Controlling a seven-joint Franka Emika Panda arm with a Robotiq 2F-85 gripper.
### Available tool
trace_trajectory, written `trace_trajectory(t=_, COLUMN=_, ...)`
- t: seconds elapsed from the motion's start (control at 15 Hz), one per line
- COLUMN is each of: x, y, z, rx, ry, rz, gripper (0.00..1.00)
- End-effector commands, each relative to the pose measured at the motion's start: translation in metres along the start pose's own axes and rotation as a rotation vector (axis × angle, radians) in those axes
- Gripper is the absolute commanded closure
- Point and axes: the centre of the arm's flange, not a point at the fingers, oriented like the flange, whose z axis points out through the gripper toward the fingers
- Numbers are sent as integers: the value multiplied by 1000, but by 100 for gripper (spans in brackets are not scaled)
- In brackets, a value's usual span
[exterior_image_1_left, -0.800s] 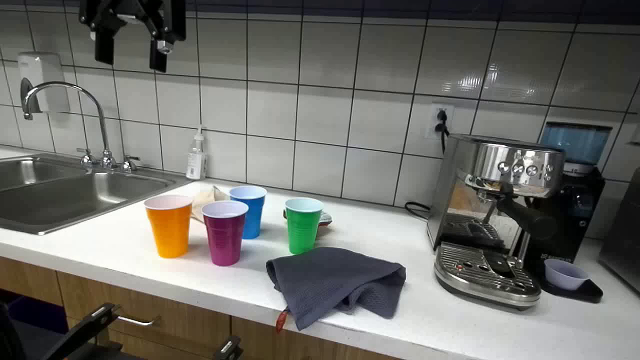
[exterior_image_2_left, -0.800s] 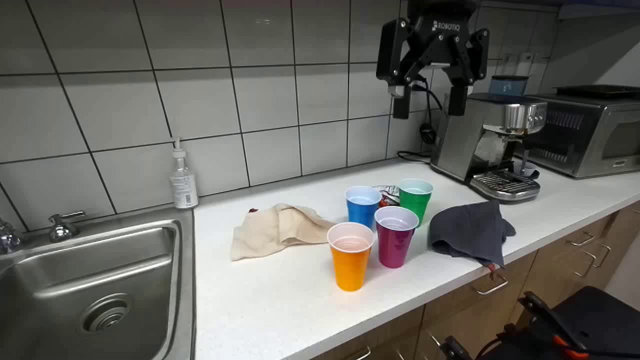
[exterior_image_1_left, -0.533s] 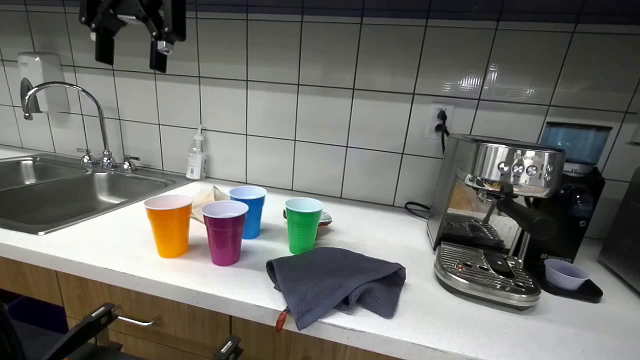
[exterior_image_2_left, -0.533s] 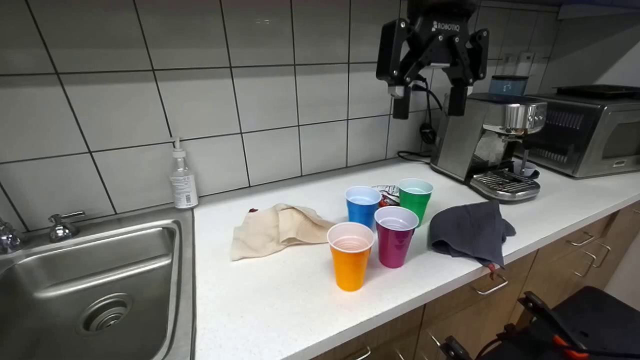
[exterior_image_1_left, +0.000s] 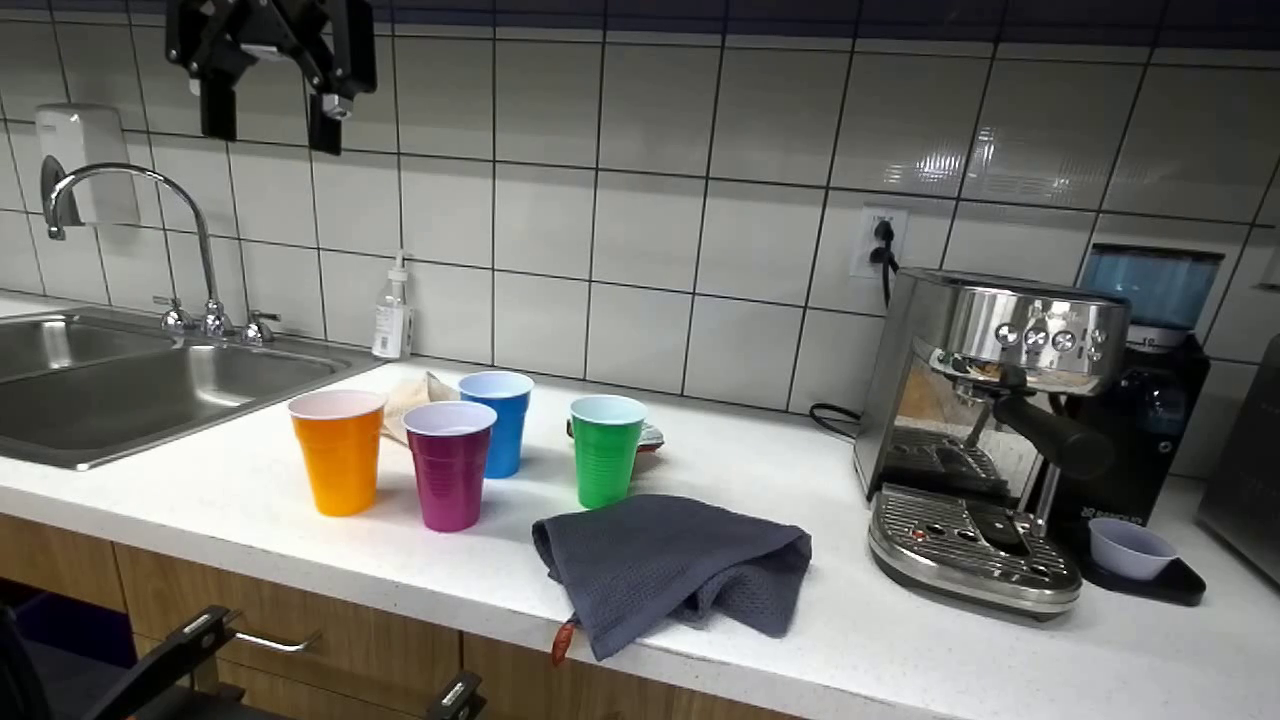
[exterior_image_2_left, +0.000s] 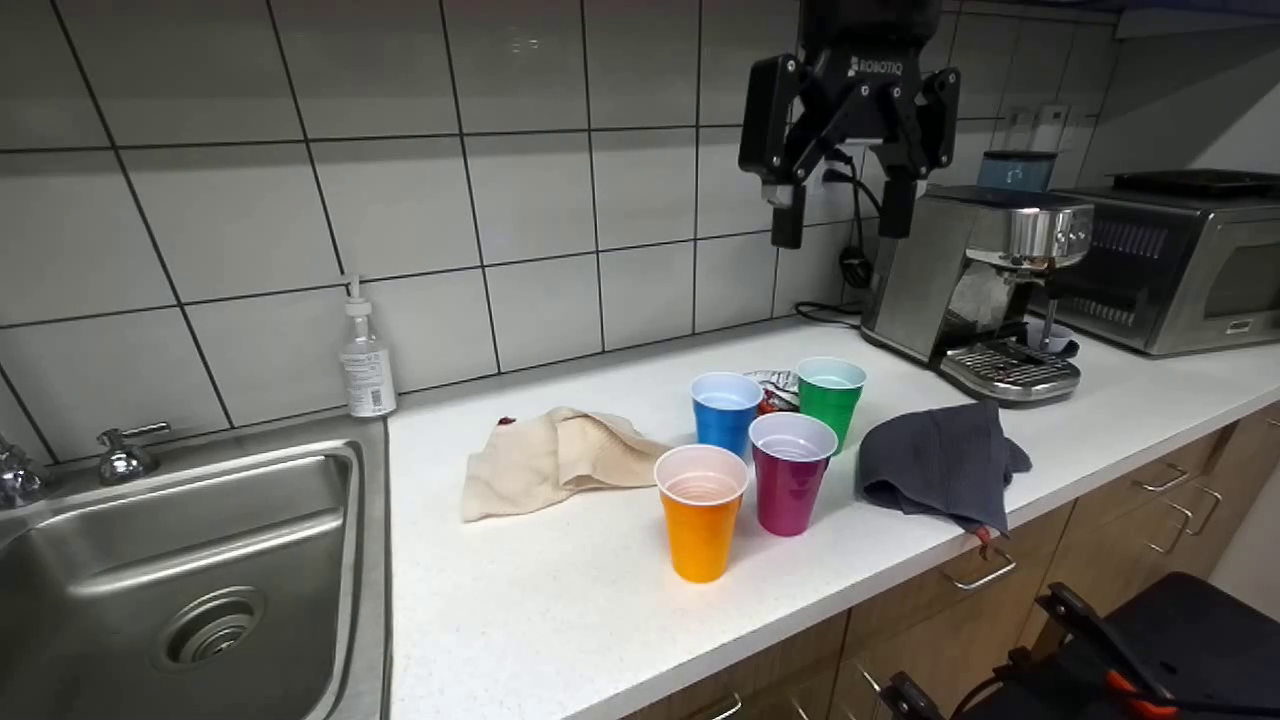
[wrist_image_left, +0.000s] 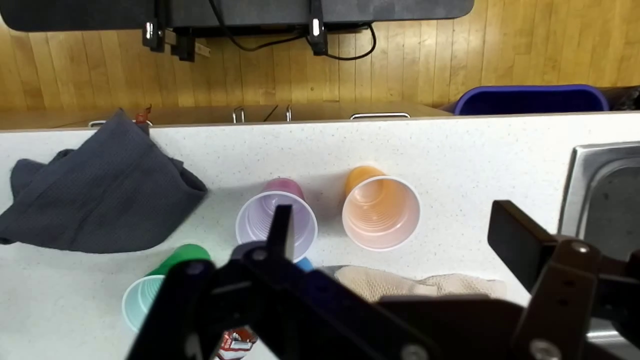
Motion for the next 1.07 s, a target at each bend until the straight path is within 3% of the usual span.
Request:
trace_trajectory(t=0.0, x=0, y=-13, z=17, rx=-53, ry=58, rz=-14, gripper=0)
trace_trajectory(t=0.47, x=12, y=-22, z=49, rx=-82, ry=147, rz=-13, gripper=0)
trace_trajectory(t=1.0, x=23, y=-29, z=89, rx=-71, ry=170, rz=58, gripper=0)
